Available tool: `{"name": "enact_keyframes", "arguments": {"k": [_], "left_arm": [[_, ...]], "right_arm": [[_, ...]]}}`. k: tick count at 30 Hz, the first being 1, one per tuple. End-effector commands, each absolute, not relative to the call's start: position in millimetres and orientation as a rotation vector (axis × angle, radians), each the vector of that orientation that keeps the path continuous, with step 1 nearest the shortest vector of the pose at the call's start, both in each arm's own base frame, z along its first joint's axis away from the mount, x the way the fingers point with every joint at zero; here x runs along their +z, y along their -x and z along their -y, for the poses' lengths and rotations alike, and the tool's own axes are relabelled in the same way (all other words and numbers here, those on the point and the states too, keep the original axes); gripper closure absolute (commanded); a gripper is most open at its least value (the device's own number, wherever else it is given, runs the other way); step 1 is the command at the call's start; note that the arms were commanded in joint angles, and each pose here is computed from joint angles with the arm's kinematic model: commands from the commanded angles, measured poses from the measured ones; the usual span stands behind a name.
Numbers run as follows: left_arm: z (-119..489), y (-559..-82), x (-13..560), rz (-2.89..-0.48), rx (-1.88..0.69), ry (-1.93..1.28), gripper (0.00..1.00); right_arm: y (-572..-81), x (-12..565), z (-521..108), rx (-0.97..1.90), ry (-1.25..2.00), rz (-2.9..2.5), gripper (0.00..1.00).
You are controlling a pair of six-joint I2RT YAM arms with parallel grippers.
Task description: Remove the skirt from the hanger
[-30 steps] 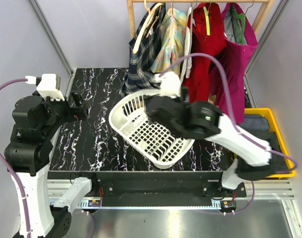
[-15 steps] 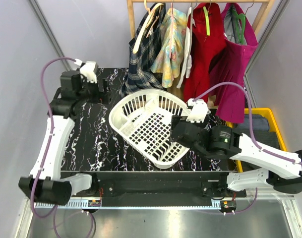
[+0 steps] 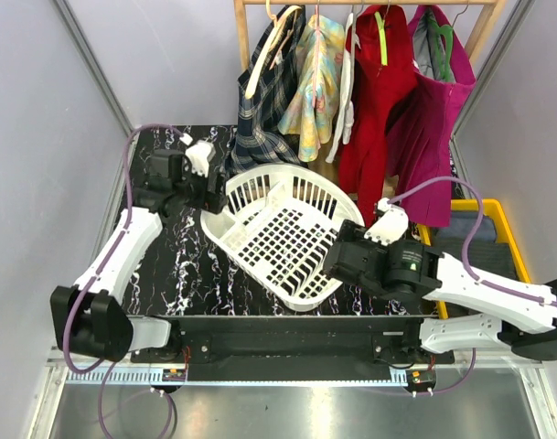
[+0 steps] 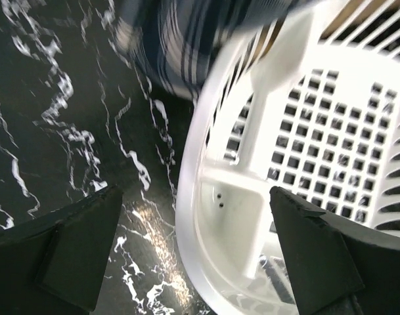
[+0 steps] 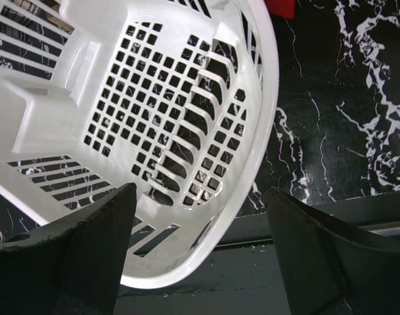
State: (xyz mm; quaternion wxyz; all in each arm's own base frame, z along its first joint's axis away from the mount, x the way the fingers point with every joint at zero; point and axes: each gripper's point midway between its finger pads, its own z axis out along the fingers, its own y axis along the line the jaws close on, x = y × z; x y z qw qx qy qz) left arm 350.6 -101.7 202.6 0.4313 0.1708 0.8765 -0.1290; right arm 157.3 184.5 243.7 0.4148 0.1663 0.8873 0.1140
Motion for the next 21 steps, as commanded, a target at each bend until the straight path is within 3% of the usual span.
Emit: {"name": "enact_keyframes", "arguments": {"k": [1,12,21], "left_arm": [[96,-365,181,-2.17,-0.245,-0.485,0.01],[98,-357,140,-2.275,-0.27,-0.509,0.01],[110,-319,155,-2.245,-0.398,-0.504,0.01]], "right_arm": [[-158,228,-163,0.169,-0.586,-2.217,0.12],[-189,184,-139,0.17,-0.774,-2.28,0.11],[-233,155,-161,0.152,-0.758,-2.356,0.11]]}}
